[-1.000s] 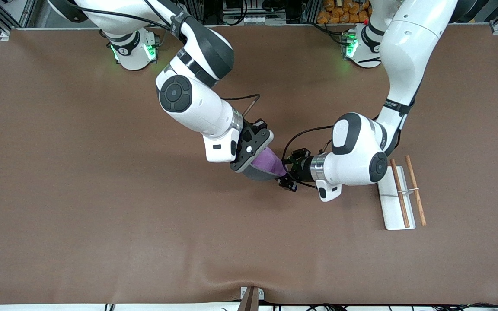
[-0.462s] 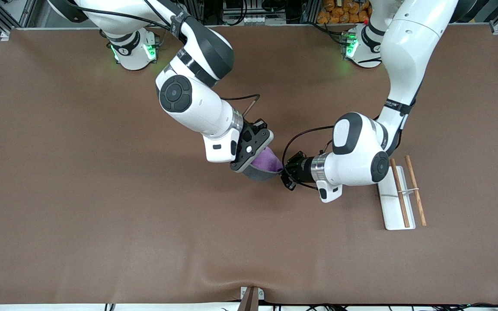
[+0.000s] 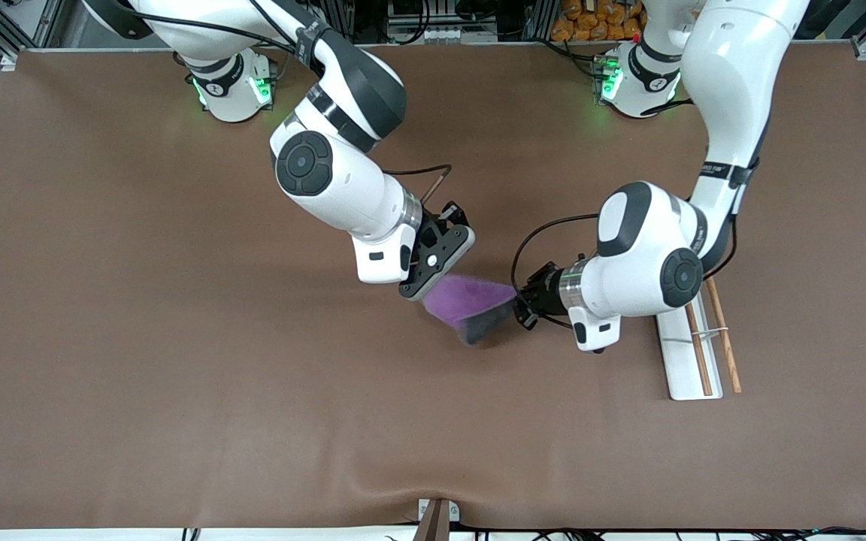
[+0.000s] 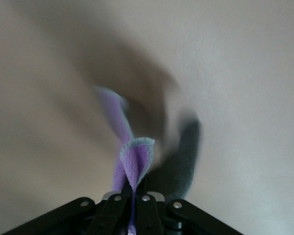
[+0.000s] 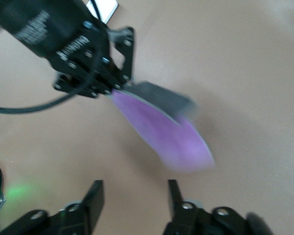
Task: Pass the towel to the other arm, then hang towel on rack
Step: 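Open the right gripper while the left gripper pulls the towel away, then carry the towel over the dowel rack while the right gripper retracts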
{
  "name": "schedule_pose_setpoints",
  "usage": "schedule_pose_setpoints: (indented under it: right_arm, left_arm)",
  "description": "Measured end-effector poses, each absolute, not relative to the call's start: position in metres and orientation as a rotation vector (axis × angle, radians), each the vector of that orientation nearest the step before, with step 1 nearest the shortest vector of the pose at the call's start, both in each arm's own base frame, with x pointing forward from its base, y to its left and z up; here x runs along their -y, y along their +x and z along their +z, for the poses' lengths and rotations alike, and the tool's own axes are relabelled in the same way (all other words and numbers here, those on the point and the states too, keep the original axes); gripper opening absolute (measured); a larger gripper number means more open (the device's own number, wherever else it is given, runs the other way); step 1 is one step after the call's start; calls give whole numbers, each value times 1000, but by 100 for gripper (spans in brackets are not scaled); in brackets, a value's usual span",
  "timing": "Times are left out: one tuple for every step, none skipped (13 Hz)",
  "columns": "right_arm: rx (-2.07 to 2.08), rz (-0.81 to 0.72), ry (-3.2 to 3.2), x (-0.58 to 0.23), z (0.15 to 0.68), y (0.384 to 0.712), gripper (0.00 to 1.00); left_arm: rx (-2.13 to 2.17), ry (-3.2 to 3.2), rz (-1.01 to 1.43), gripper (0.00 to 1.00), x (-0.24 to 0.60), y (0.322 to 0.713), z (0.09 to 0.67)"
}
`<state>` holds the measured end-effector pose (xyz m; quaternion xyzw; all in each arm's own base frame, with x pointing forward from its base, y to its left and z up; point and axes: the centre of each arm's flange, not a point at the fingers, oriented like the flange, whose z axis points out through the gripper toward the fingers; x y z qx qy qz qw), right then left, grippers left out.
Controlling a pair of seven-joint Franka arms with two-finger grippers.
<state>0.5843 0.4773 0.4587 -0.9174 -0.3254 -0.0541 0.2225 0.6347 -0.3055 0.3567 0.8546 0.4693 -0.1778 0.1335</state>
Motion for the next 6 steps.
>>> schedule_pose_setpoints:
  right_arm:
    - [895,-150,-2536,-476,459,586,78]
    - [891,-151,-2538,-474,459,587,89]
    - [887,-152,-2539,-472,459,589,99]
    - [880,-154,-2542,-469,459,591,100]
    - [867,-157,-2548,-463,459,595,100]
    - [844,-163,-2558,-453,459,604,100]
  left_arm:
    - [-1344,2519,-489,4,295,636,366]
    - [-1307,2555,-472,4,283,637,375]
    - [-1251,2589,-463,4,268,639,383]
    - [-1179,2641,-448,4,251,641,390]
    - [-1096,2715,-421,4,233,643,395]
    - [-1005,2793,-395,4,213,644,398]
